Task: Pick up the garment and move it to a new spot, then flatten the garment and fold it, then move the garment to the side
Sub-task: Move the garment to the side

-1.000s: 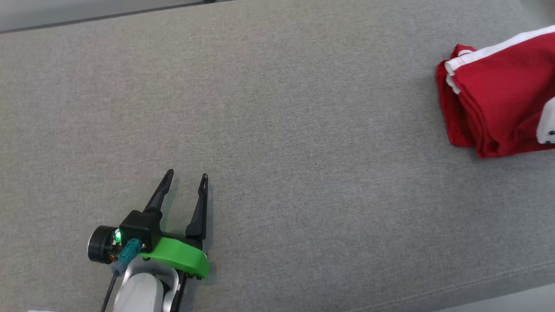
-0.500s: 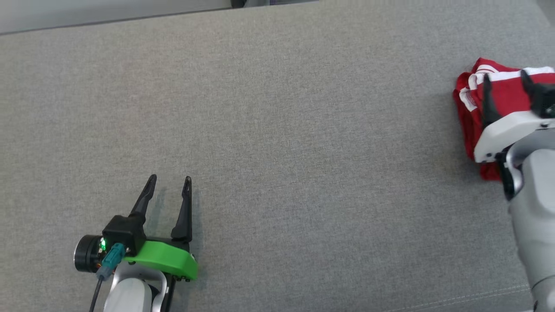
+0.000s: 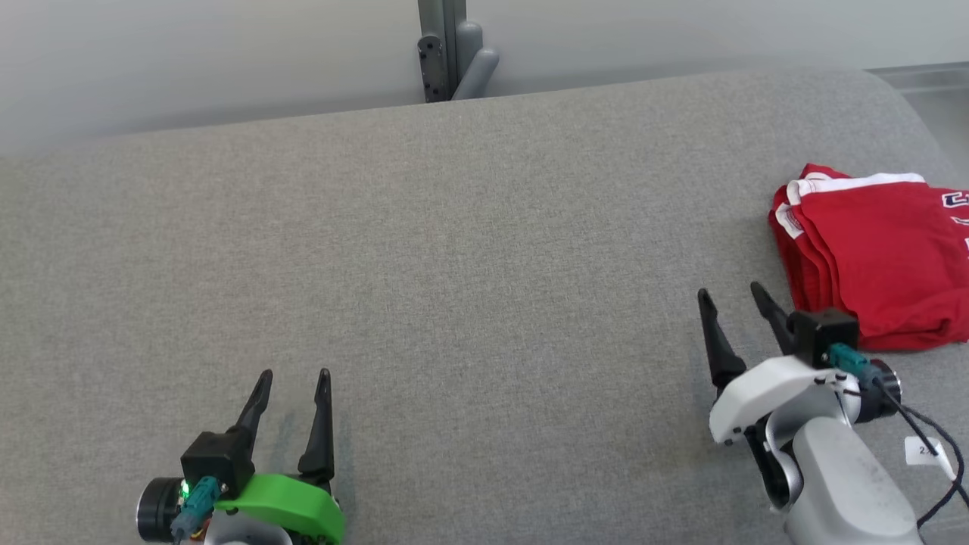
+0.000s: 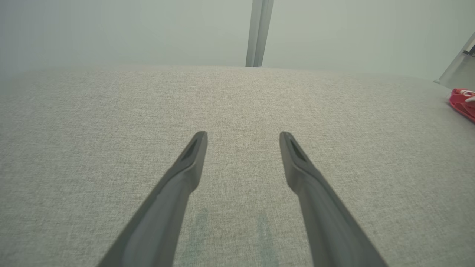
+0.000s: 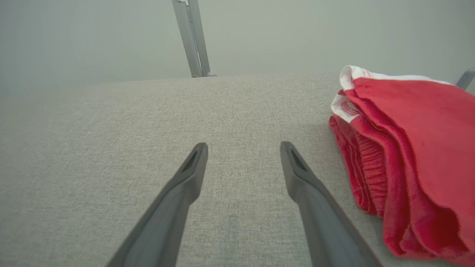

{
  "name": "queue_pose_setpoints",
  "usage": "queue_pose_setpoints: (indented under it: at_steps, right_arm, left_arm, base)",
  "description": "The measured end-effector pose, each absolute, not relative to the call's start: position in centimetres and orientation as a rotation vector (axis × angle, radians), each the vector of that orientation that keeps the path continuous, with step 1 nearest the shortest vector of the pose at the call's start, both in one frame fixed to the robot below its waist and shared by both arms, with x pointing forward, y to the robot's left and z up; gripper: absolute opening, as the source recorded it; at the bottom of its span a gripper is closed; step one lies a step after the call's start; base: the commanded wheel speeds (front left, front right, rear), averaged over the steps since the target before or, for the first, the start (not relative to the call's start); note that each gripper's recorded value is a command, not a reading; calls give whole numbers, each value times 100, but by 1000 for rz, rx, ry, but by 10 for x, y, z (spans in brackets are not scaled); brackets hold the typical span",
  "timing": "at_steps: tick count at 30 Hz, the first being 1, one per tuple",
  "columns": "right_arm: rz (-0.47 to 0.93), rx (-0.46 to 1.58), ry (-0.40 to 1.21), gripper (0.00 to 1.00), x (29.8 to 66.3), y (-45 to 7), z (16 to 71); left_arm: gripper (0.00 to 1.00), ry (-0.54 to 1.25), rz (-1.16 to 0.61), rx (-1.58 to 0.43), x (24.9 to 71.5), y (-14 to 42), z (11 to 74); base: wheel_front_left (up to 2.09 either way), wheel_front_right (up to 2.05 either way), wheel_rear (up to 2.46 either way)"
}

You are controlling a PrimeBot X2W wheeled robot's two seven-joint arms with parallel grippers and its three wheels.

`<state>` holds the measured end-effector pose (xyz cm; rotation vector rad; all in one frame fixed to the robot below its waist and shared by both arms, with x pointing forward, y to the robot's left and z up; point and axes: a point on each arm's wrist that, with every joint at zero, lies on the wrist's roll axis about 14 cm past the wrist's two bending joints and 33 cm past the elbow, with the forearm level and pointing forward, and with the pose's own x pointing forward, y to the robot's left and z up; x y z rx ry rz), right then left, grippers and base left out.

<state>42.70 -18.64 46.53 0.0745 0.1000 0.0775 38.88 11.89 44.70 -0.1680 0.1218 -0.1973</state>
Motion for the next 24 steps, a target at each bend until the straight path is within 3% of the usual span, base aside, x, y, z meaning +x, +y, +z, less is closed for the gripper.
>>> queue_pose_setpoints:
  at_steps: [7, 24]
  right_arm:
    - [100, 127, 94, 100, 395, -167, 463]
    - [114, 138, -1, 100, 372, -159, 490]
  left_arm:
    - [100, 113, -149, -172, 366, 133, 451]
    - [100, 66, -61, -159, 346, 162, 463]
  base:
    - [0, 0, 0]
    - [0, 0, 0]
